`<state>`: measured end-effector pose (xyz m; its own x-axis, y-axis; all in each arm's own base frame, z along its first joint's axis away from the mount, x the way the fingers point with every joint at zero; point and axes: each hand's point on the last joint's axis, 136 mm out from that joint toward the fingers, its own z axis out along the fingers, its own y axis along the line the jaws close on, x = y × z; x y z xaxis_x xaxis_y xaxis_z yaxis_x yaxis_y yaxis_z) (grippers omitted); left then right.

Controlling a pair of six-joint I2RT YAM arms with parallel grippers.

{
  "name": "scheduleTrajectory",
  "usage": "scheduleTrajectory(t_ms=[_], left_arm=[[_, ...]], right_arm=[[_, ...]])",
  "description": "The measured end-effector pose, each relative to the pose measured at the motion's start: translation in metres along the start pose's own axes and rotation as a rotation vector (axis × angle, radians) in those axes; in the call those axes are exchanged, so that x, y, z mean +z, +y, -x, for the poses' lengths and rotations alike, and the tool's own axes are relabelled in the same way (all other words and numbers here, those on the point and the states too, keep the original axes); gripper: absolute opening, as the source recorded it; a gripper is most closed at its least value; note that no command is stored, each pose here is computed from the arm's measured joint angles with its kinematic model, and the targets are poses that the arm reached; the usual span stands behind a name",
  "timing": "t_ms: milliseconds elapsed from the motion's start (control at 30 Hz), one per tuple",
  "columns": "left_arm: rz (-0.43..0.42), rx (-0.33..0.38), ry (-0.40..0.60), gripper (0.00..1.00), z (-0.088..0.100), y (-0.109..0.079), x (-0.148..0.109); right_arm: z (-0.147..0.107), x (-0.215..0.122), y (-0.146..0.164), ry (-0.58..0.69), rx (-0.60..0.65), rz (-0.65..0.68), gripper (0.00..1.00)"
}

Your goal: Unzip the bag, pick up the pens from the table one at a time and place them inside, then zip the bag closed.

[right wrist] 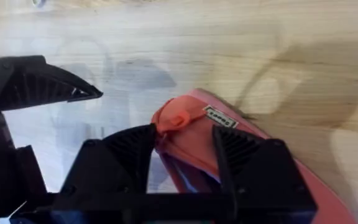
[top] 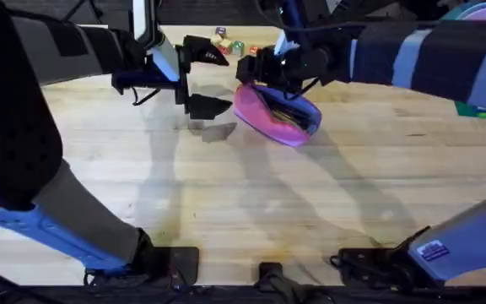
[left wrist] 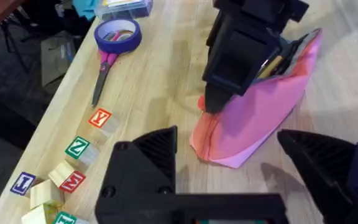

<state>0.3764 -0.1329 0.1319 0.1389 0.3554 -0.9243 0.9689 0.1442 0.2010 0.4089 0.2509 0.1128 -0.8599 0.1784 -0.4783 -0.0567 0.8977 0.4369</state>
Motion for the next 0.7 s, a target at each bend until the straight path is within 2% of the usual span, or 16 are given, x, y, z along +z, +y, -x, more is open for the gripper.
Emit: scheduleTrajectory(t_ms=[133,200,433,467,500,633,700], left_arm=[[0.0,0.0,0.0,0.994,0.0,0.0,0.0],[0.0,0.0,0.0,0.994,0.0,0.0,0.0],[0.0,0.0,0.0,0.993,0.0,0.0,0.0],[0.0,0.0,0.0,0.993,0.0,0.0,0.0],[0.0,0.0,0.0,0.993,0.0,0.0,0.0],[0.0,0.0,0.001,0.993,0.0,0.0,0.0],[0.001,0.0,0.004,0.994,-0.001,0.0,0.0]], right_arm=[[0.0,0.0,0.001,0.0,0.004,0.007,0.441],[0.001,0.0,0.002,-0.002,0.004,0.01,0.393],[0.009,0.0,0.008,-0.037,0.0,0.035,0.359],[0.011,0.0,0.01,-0.044,-0.001,0.04,0.277],[0.011,0.0,0.01,-0.044,-0.001,0.041,0.153],[0.011,-0.001,0.01,-0.045,0.001,0.041,0.039],[0.011,-0.001,0.01,-0.044,0.002,0.041,0.03]])
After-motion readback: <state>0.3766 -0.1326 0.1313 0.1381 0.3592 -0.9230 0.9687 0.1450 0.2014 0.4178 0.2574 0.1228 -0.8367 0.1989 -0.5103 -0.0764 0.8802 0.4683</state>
